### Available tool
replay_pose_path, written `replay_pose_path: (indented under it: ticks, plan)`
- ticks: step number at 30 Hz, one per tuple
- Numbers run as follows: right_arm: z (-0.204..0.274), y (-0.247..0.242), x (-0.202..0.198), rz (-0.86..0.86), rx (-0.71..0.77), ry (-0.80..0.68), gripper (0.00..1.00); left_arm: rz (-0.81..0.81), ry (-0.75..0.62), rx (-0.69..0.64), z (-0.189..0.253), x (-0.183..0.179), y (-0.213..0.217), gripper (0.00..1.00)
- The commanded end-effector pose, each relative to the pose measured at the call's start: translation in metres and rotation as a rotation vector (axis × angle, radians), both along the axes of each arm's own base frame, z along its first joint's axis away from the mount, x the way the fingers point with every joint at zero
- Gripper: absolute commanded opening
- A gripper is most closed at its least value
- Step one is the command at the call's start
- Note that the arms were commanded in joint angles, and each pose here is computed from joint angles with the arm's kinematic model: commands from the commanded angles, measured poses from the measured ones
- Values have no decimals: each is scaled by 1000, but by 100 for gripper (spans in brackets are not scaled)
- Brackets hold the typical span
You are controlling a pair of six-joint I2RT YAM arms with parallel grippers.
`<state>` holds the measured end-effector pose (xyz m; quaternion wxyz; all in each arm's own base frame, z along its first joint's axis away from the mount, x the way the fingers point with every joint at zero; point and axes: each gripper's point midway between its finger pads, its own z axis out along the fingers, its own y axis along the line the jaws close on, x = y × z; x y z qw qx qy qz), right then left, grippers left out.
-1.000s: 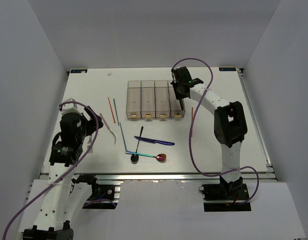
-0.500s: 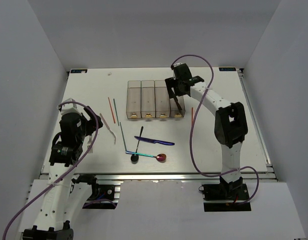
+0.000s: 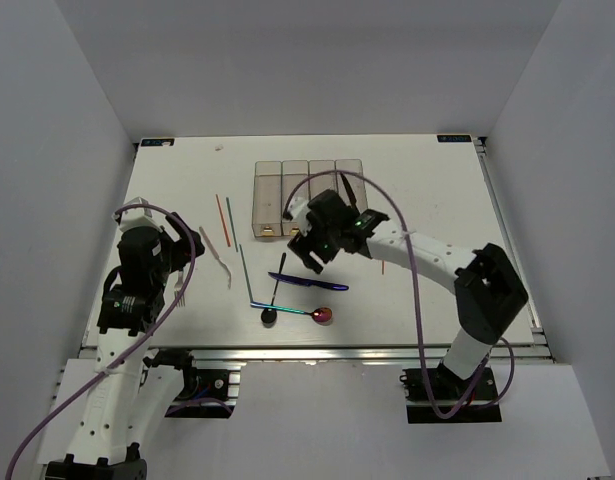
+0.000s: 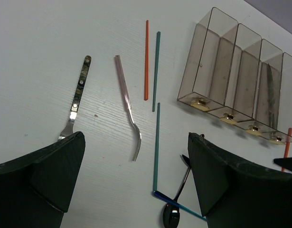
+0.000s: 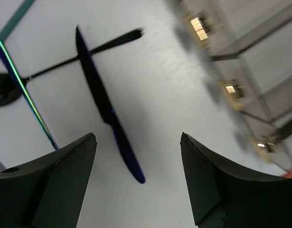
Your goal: Sort the eating utensils into containers
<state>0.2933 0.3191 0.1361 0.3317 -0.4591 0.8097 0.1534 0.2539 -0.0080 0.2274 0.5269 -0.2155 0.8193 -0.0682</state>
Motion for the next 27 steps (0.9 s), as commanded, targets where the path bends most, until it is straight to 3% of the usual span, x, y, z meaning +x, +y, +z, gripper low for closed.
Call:
replay_pose_path:
  ticks: [1,5,13,17,25,27]
  plan:
    - [-45,-8,-27,99,-156,46,76,18,-13,-2,3,-1,3,98]
    - [-82,-19,-43,140,-299,84,70,17,-19,-3,4,-1,3,98]
    - [-101,-18,-55,202,-318,108,66,11,-14,-5,2,0,2,98]
    - [-114,-17,-57,217,-350,149,52,10,-11,-5,2,0,1,98]
    - [-129,-12,-62,241,-339,129,51,3,-5,-5,0,1,1,98]
    - [-132,-7,-68,275,-316,155,42,0,-4,-5,0,1,0,98]
